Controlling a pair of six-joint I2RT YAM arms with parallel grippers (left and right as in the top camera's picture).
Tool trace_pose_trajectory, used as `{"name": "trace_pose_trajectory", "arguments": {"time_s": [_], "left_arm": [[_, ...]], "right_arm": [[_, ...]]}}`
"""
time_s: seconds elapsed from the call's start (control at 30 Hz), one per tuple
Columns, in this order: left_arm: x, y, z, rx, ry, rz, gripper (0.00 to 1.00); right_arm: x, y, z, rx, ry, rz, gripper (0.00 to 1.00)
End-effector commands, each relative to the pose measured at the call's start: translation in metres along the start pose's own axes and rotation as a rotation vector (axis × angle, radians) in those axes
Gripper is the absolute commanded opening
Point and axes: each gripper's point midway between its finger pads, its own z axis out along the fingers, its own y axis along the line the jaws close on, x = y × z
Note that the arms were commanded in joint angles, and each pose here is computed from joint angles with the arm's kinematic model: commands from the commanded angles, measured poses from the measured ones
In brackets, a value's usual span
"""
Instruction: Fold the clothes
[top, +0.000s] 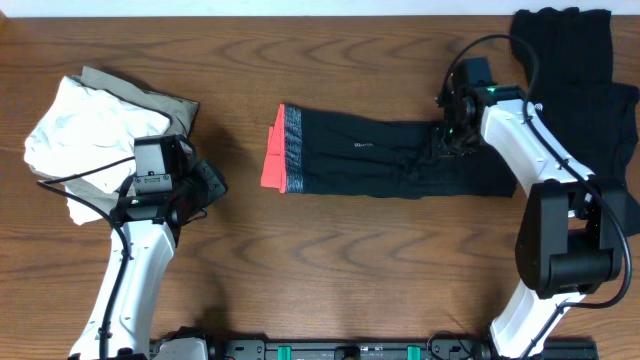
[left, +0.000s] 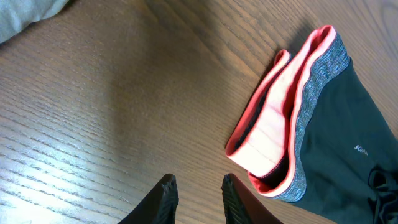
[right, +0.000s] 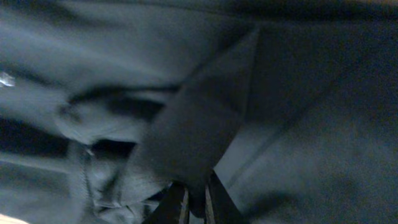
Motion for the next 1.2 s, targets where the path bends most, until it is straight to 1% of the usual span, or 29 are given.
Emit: {"name": "trace_pose_trajectory", "arguments": {"time_s": [0.0, 0.03, 0.07, 0.1, 0.13, 0.17, 0.27, 0.37, 0.5, 0.57, 0.63, 0.67, 0.7, 0.73, 0.8, 0.9, 0.97, 1.1, 1.17], "left_arm": [[-0.002, -0.005, -0.003, 0.016, -0.001, 0.021, 0.27], [-0.002, -0.005, -0.003, 0.016, -0.001, 0.021, 0.27], [-0.002, -0.005, -0.003, 0.016, -0.001, 0.021, 0.28], [-0.002, -0.005, -0.003, 0.016, -0.001, 0.021, 0.28], [-0.002, -0.005, -0.003, 0.015, 0.0, 0.021, 0.28], [-0.002, -0.005, -0.003, 0.015, 0.001, 0.021, 0.28], [0.0, -0.004, -0.003, 0.012, 0.005, 0.019, 0.28], [0.0, -0.004, -0.003, 0.012, 0.006, 0.019, 0.28], [0.001, -0.003, -0.003, 0.009, 0.012, 0.018, 0.29], [0.004, -0.005, -0.003, 0.021, 0.024, 0.031, 0.38], [0.007, -0.017, -0.003, 0.085, 0.044, 0.099, 0.41], [0.009, -0.023, -0.004, 0.118, 0.05, 0.142, 0.47], [0.01, -0.029, -0.004, 0.143, 0.053, 0.185, 0.55], [0.012, -0.032, -0.003, 0.154, 0.055, 0.227, 0.6], [0.016, -0.037, -0.001, 0.162, 0.062, 0.282, 0.64], [0.019, -0.046, 0.01, 0.18, 0.071, 0.315, 0.72], [0.022, -0.052, 0.021, 0.192, 0.079, 0.335, 0.75], [0.029, -0.073, 0.042, 0.279, 0.101, 0.412, 0.83], [0.026, -0.074, 0.055, 0.286, 0.094, 0.416, 0.83]], "right_arm": [[-0.025, 0.025, -0.023, -0.155, -0.1, -0.022, 0.09], [-0.03, 0.029, -0.024, -0.176, -0.123, -0.028, 0.11], [-0.037, 0.033, -0.026, -0.2, -0.15, -0.037, 0.16], [-0.042, 0.038, -0.028, -0.221, -0.173, -0.045, 0.25], [-0.047, 0.043, -0.03, -0.243, -0.195, -0.055, 0.36], [-0.05, 0.047, -0.031, -0.26, -0.208, -0.063, 0.45], [-0.054, 0.058, -0.034, -0.31, -0.225, -0.079, 0.56], [-0.05, 0.058, -0.034, -0.315, -0.213, -0.088, 0.56], [-0.044, 0.039, -0.031, -0.262, -0.183, -0.066, 0.51], [-0.041, 0.025, -0.032, -0.237, -0.165, -0.036, 0.48], [-0.038, 0.009, -0.036, -0.209, -0.154, -0.001, 0.46], [-0.036, -0.001, -0.04, -0.192, -0.152, 0.019, 0.46], [-0.035, -0.009, -0.044, -0.176, -0.154, 0.036, 0.45], [-0.034, -0.019, -0.05, -0.157, -0.162, 0.055, 0.46], [-0.034, -0.036, -0.065, -0.122, -0.186, 0.087, 0.46], [-0.031, -0.052, -0.092, -0.102, -0.232, 0.122, 0.48], [-0.028, -0.055, -0.106, -0.097, -0.249, 0.12, 0.49], [-0.016, -0.054, -0.123, -0.09, -0.252, 0.096, 0.5], [-0.011, -0.055, -0.126, -0.079, -0.237, 0.101, 0.5]]}}
